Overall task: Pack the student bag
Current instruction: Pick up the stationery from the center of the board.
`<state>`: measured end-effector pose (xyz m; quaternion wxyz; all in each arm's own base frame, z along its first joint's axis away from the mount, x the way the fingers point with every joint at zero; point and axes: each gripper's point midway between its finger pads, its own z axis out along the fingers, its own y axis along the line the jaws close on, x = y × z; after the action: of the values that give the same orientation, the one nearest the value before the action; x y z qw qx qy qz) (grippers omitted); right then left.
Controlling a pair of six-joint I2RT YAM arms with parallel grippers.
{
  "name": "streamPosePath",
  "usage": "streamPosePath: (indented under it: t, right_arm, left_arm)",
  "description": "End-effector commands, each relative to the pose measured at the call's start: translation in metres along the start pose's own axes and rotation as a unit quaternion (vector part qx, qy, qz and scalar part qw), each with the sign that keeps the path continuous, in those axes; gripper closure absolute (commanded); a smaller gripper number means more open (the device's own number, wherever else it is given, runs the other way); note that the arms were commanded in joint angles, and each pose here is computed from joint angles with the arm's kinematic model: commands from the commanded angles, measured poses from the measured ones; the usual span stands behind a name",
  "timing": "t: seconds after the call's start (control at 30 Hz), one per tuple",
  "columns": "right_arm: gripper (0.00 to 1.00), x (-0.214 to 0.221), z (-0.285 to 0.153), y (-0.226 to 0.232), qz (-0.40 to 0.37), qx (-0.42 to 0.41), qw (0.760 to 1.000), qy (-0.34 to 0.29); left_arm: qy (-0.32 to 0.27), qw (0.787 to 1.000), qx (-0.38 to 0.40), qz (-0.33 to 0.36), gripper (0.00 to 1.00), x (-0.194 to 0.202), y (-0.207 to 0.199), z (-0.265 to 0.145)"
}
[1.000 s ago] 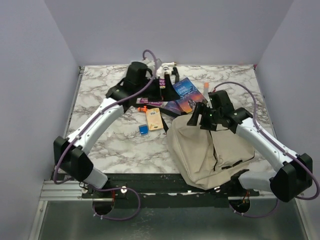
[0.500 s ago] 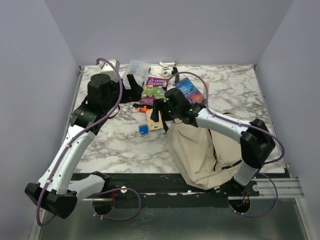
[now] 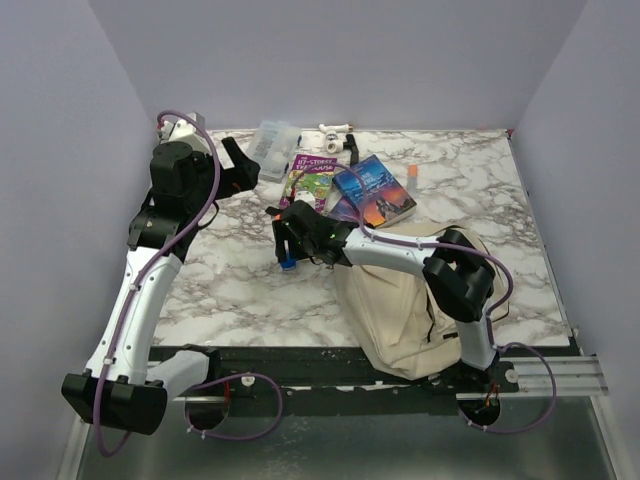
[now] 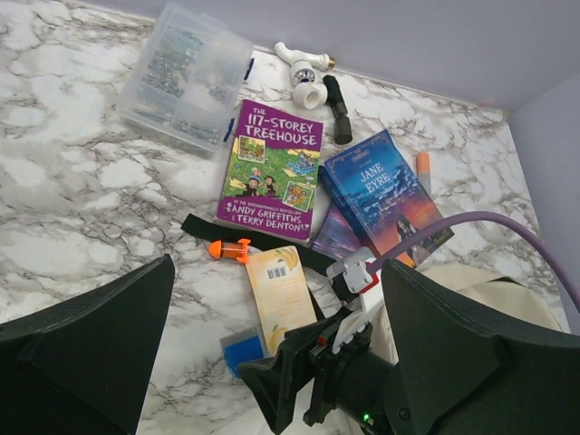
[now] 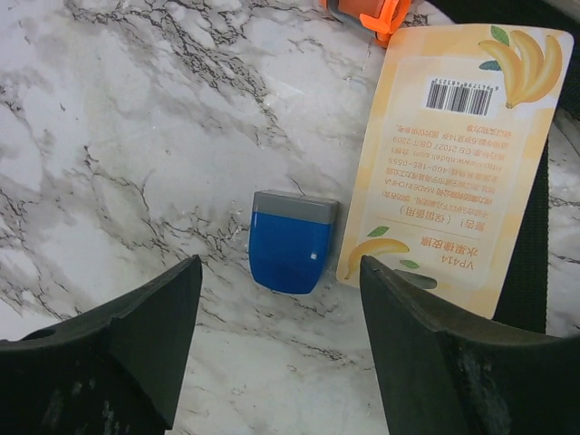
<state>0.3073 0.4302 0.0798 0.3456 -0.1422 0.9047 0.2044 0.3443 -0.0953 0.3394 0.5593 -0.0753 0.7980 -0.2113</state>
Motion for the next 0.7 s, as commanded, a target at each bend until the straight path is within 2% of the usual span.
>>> streamPosePath:
  t: [0.0,0.13,0.37,0.5,0.57,0.67]
  right_arm:
    - [0.29,0.006,0.014,-0.010,0.004,0.035,0.999,-0.017]
    - [0.32,0.017,0.024,-0.010,-0.002,0.039,0.999,-0.002]
    - [0.27,0.018,0.035,0.001,-0.019,0.048,0.999,-0.009]
    - [0.27,0.031,0.044,0.002,-0.049,0.084,0.995,-0.004]
    - [0.30,0.034,0.047,0.001,-0.061,0.097,0.993,-0.003]
    - [0.39,0.036,0.049,-0.008,-0.065,0.121,0.991,-0.005]
  left_arm:
    - [0.011,0.999,0.032,-0.021,0.02,0.000,-0.008,0.002]
    - [0.012,0.999,0.036,-0.027,0.02,0.000,-0.007,0.003]
    - [0.016,0.998,0.043,-0.030,0.02,0.001,-0.008,0.003]
    - [0.020,0.998,0.045,-0.035,0.02,0.002,-0.007,0.006]
    - [0.022,0.998,0.048,-0.036,0.02,0.002,-0.008,0.006]
    - [0.024,0.998,0.053,-0.039,0.02,0.002,-0.009,0.006]
